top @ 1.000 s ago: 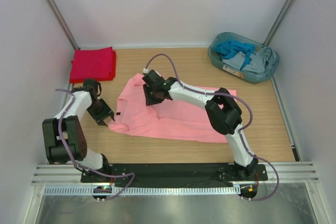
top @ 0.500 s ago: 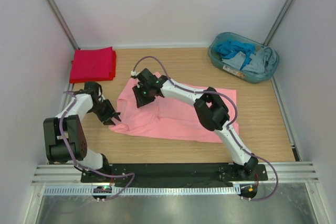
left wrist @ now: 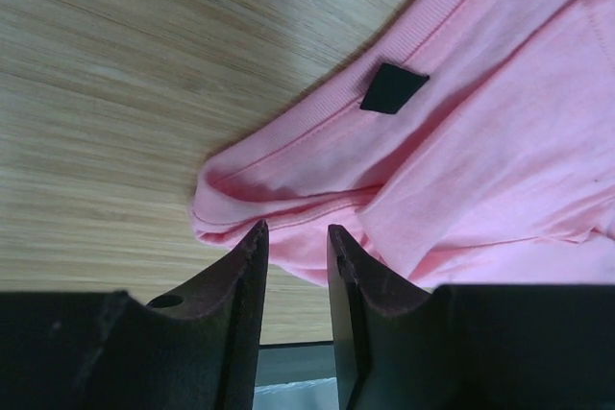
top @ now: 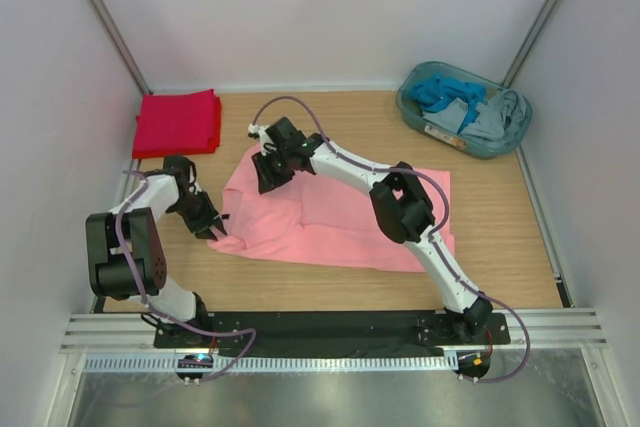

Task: Fold and stack the t-shirts
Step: Fold the tshirt

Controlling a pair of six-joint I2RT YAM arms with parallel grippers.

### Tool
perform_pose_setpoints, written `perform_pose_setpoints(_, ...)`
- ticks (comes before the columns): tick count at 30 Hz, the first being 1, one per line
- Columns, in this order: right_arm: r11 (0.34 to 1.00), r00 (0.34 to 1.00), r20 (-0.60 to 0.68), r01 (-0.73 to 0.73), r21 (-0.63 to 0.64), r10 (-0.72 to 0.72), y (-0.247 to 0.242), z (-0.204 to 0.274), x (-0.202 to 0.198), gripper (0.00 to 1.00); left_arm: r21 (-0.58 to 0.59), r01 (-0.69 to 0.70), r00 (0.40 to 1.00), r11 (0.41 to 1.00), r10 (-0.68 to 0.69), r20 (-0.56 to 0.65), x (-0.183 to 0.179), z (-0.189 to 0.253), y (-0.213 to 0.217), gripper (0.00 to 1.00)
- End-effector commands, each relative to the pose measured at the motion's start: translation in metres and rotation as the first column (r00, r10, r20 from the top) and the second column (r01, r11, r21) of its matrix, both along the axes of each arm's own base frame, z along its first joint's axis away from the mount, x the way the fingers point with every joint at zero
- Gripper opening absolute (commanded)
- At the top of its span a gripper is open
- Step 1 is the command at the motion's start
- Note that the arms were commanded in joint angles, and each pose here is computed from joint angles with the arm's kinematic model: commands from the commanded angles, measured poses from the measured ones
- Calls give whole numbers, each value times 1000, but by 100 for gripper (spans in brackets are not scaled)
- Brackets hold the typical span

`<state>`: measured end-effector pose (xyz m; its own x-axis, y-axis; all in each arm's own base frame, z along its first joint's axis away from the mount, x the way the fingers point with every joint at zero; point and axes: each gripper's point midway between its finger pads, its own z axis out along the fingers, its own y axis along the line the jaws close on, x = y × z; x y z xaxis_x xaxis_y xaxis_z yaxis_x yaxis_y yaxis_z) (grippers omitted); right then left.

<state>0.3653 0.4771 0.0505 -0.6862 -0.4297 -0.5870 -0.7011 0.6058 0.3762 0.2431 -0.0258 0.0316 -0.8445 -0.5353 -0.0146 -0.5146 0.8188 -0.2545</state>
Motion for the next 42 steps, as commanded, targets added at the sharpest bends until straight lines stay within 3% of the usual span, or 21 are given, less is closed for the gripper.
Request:
perform_pose_setpoints(1,994,997,44,-67,82,63,18,19,6,39,9,1,1000,1000,-1,-4,7,0,4,32)
perform_pose_setpoints(10,986,996,-19,-86,146,90,22,10,8,40,-67,34,999,997,-33,22,9,3,-8,35)
perform_pose_setpoints(23,981,993,-49,-95,170,104,29,2,5,39,-62,37,998,997,-40,-46,1,-2,-8,36)
perform_pose_setpoints(42,981,993,-7,-118,157,120,31,6,4,37,58,80,988,995,-71,-139,-3,-10,5,35)
